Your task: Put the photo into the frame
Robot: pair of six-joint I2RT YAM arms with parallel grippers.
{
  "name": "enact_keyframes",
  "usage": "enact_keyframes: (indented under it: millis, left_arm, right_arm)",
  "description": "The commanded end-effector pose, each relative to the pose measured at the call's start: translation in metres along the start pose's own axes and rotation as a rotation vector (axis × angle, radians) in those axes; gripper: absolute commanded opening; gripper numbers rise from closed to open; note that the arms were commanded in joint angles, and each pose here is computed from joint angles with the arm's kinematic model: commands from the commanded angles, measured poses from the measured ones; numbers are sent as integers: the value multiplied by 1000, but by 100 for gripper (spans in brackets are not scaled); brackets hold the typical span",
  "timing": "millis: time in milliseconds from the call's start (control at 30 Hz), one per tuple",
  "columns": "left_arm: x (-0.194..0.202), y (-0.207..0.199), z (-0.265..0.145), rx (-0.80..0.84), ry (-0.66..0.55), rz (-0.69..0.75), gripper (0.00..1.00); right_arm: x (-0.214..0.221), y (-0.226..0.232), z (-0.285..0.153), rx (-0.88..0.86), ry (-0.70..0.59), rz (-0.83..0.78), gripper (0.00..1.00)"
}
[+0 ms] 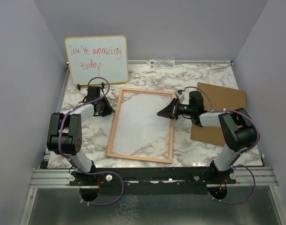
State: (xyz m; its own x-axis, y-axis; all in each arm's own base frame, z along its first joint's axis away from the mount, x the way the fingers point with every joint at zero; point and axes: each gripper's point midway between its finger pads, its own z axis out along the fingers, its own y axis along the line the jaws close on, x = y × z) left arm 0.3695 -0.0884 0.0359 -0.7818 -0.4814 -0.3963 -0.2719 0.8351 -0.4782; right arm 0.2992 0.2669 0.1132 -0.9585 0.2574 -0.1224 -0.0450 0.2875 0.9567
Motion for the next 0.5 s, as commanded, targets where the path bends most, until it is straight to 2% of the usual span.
enact_keyframes:
  millis: [0, 467]
  left_arm:
    - [-4, -1, -4, -3, -4, 6, 29]
    - [-4, 0, -4, -5, -3, 7, 29]
  right_arm:
    - [5, 28, -4, -126, 21, -64, 3]
    - [3, 28, 1, -167, 25, -53, 3]
